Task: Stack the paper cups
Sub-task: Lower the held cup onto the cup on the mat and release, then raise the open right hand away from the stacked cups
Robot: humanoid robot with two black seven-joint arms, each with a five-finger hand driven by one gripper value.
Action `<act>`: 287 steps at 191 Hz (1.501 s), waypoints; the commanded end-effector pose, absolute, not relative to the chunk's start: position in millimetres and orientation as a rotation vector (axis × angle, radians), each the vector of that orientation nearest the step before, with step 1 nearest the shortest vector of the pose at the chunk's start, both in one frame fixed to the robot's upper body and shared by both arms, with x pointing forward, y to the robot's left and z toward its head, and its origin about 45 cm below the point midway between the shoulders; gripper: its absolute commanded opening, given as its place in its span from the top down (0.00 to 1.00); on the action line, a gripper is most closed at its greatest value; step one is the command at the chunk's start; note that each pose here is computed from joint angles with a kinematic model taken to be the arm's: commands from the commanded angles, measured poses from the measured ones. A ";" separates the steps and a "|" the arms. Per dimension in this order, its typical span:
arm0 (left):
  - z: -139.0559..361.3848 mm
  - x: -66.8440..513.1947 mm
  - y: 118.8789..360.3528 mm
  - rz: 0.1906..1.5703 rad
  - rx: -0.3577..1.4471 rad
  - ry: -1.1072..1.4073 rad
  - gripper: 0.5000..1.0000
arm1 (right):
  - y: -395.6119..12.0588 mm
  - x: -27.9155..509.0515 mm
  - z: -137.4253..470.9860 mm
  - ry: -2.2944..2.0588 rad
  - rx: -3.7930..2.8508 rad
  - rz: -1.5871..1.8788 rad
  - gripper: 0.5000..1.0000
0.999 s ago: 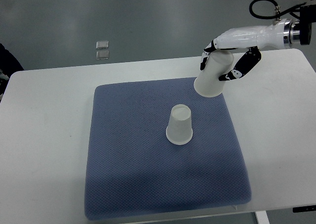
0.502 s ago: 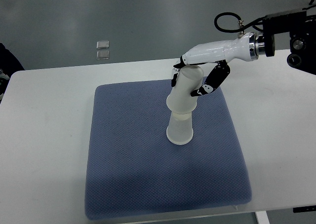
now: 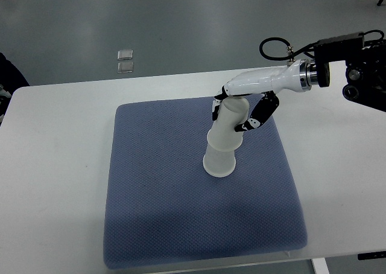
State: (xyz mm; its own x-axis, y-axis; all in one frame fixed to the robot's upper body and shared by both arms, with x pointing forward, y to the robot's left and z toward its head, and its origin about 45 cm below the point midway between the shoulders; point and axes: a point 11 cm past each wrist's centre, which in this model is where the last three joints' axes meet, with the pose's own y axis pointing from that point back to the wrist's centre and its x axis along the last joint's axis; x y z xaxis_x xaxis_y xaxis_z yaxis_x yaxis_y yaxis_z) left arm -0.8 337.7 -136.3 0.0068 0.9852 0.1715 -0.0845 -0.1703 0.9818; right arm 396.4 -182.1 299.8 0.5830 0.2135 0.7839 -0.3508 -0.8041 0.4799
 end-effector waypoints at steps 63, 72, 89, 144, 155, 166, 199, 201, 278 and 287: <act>-136.3 -0.7 337.7 1.362 1.277 1.050 0.00 | -182.2 395.2 285.7 -0.121 2.209 1.192 0.37; -136.3 -0.7 337.7 1.362 1.277 1.050 0.00 | -182.1 395.3 285.9 -0.123 2.211 1.190 0.26; -136.3 -0.9 337.7 1.362 1.278 1.051 0.00 | -182.2 395.2 285.7 -0.122 2.212 1.189 0.20; -136.3 -0.9 337.7 1.362 1.278 1.051 0.00 | -181.5 394.8 285.4 -0.119 2.216 1.183 0.19; -136.3 -0.7 337.7 1.363 1.276 1.051 0.00 | -181.2 394.4 285.3 -0.116 2.217 1.182 0.19; -136.4 -0.9 337.5 1.360 1.277 1.052 0.00 | -182.2 395.0 286.7 -0.118 2.214 1.183 0.19; -136.3 -0.7 337.7 1.362 1.277 1.050 0.00 | -184.7 397.2 296.2 -0.125 2.202 1.199 0.19; -136.3 -0.7 337.7 1.362 1.277 1.050 0.00 | -184.0 397.3 297.5 -0.124 2.201 1.204 0.19; -136.4 -0.9 337.5 1.360 1.277 1.052 0.00 | -177.3 397.8 311.1 -0.106 2.194 1.240 0.19; -136.3 -0.7 337.7 1.362 1.277 1.050 0.00 | -177.3 399.4 316.2 -0.109 2.186 1.252 0.19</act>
State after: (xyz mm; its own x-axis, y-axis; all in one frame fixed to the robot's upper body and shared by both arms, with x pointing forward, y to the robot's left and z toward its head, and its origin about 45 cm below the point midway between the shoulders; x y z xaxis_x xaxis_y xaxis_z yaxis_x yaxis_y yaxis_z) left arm -0.8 337.7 -136.3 0.0068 0.9852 0.1711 -0.0845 -0.1699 0.9818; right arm 396.7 -178.8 307.3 0.5664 0.2162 0.7952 -0.3503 -0.8103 0.4698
